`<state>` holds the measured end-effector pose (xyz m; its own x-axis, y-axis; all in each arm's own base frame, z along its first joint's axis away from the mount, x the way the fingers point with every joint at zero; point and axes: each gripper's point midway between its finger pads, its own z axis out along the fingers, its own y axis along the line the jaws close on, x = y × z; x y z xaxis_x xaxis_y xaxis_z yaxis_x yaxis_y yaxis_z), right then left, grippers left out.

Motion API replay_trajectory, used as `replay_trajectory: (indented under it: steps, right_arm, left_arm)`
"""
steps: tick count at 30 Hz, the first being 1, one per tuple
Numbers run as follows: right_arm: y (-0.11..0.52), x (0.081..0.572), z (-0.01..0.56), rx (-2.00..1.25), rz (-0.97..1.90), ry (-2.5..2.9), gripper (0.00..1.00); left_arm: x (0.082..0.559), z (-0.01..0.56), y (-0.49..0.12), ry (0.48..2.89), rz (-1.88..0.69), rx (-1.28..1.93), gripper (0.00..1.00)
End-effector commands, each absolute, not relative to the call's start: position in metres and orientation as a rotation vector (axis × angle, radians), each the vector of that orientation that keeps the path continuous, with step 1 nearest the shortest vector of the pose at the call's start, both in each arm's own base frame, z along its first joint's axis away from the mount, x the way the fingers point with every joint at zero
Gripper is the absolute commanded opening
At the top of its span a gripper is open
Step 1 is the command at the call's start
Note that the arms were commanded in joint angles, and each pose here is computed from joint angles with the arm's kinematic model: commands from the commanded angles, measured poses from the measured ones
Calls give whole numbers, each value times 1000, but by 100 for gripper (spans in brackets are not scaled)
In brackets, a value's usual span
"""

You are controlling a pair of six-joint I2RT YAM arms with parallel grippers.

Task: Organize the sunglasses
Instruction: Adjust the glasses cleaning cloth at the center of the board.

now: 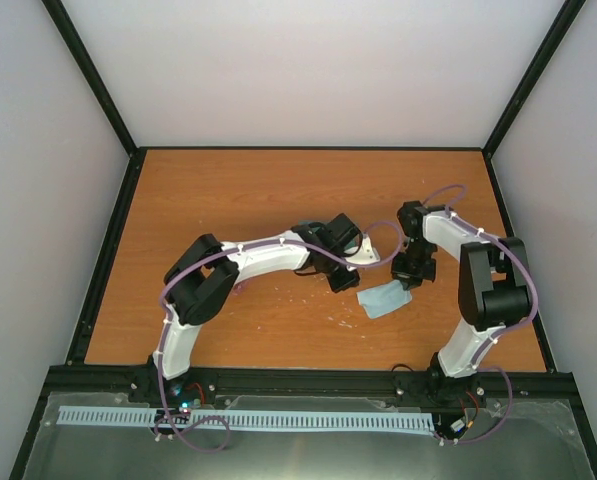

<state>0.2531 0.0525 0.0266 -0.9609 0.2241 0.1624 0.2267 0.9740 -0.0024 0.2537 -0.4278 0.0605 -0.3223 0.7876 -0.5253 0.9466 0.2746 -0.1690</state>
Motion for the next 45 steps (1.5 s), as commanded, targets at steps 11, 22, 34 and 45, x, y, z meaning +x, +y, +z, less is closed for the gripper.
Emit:
replay_trajectory:
  steps: [11, 22, 34, 45]
  right_arm:
    - [54, 255, 17, -291, -16, -2960, 3]
    - [49, 259, 20, -305, 15, -2975, 26]
    - [38, 251, 38, -390, 8, -3005, 21]
    - [36, 235, 14, -397, -7, -2954, 5]
  left_arm:
    - [190, 80, -445, 2038, -729, 1781, 16]
    - [201, 67, -452, 2018, -652, 1787, 20]
    - [191, 56, -454, 1999, -661, 1834, 15]
    - [197, 42, -455, 1978, -595, 1862, 13]
